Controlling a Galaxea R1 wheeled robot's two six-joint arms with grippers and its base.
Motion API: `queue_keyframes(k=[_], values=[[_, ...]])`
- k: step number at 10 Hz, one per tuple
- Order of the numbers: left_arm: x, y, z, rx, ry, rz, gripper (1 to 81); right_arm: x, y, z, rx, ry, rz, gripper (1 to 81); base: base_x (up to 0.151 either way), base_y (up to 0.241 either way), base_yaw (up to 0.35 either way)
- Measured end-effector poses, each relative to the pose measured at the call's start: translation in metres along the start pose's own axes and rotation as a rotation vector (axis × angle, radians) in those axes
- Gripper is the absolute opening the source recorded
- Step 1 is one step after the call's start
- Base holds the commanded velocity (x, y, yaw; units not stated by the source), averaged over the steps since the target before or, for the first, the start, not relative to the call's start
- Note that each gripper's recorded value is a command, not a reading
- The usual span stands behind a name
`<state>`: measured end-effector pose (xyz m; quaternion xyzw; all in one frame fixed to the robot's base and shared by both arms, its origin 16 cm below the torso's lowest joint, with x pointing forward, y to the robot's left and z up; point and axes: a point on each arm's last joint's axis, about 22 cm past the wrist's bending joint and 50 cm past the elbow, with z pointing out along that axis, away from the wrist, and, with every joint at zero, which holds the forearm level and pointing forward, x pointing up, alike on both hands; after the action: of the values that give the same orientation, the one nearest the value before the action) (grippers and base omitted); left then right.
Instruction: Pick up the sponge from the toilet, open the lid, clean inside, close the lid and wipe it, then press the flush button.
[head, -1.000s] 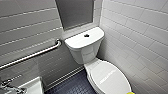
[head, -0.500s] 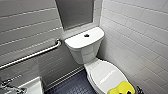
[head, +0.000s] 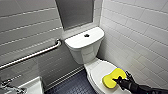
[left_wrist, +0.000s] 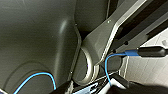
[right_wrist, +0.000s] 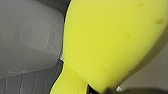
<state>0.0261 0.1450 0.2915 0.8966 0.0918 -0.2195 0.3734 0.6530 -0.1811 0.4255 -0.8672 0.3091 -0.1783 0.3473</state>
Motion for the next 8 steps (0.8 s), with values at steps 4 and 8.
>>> queue_keyframes(k=[4, 8], values=[[0.001, 0.0, 0.0, 0.001, 0.002, 0.0, 81.1, 0.052, 0.005, 0.055, -0.023, 0.035, 0.014, 1.0, 0.0, 0.0, 0.0], [0.001, -0.002, 0.0, 0.004, 0.004, -0.001, 81.1, 0.065, -0.06, 0.105, 0.08, 0.001, -0.006, 1.0, 0.0, 0.0, 0.0]])
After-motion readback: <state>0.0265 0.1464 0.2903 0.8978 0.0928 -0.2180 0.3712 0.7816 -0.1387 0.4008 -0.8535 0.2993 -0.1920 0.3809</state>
